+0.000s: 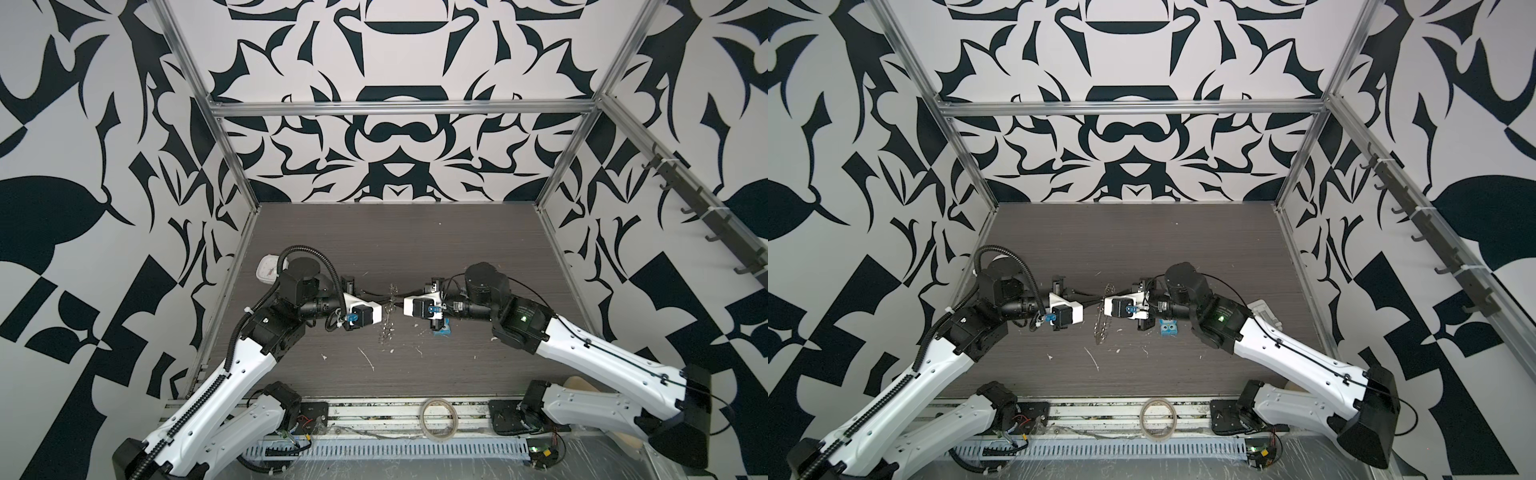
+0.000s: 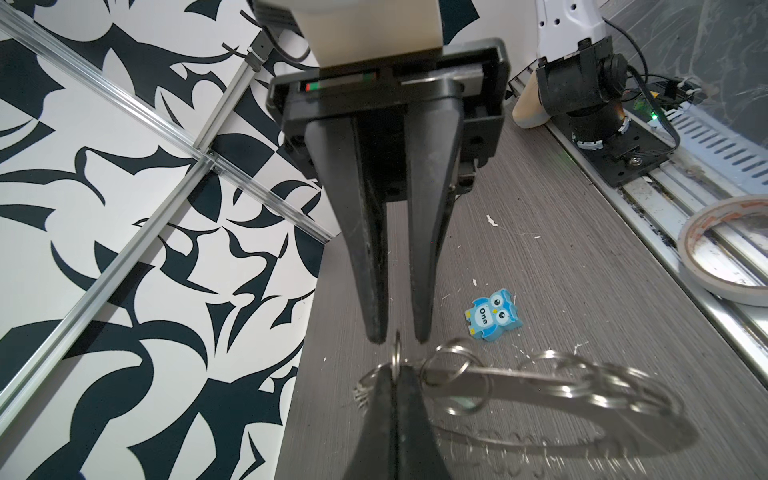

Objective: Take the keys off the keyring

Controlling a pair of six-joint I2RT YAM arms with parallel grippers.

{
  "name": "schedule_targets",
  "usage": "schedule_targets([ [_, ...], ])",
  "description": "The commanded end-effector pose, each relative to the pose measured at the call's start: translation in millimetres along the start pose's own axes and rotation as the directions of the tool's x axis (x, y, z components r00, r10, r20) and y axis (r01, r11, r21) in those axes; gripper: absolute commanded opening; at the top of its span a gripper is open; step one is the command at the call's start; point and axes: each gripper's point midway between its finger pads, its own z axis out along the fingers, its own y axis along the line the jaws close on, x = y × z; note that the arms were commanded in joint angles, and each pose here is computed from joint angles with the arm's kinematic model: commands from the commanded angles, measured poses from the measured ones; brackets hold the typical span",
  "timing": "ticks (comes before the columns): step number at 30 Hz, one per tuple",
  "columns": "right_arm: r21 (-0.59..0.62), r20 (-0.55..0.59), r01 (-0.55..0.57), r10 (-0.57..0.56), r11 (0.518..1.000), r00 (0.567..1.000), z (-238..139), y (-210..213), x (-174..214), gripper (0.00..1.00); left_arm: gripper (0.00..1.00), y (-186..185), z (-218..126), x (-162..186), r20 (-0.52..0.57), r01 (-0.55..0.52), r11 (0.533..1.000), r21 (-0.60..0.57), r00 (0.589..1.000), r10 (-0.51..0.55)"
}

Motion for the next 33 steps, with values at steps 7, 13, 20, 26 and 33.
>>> schedule_targets([
  [7, 0.030, 0.073, 0.016, -0.018, 0.999, 0.997, -2, -15, -28, 0.00, 0.00, 4, -3, -14, 0.049, -0.045, 0.999, 0.000, 0.998, 0.045],
  [13, 0.062, 0.090, 0.029, -0.035, 0.998, 0.995, -7, -17, -30, 0.00, 0.01, 2, -3, -13, 0.043, -0.038, 0.999, 0.003, 0.998, 0.038],
  [20, 0.075, 0.097, 0.036, -0.043, 0.997, 0.994, -10, -17, -31, 0.00, 0.29, -1, -5, -9, 0.022, -0.027, 1.000, -0.003, 0.999, 0.027],
  [26, 0.079, 0.106, 0.041, -0.049, 0.996, 0.993, -11, -18, -33, 0.00, 0.26, -1, -4, -2, -0.006, -0.015, 1.000, -0.015, 1.000, 0.015],
  [33, 0.070, 0.113, 0.047, -0.054, 0.996, 0.992, -10, -17, -35, 0.00, 0.20, -1, -1, -3, 0.018, 0.006, 1.000, -0.007, 1.000, -0.006],
])
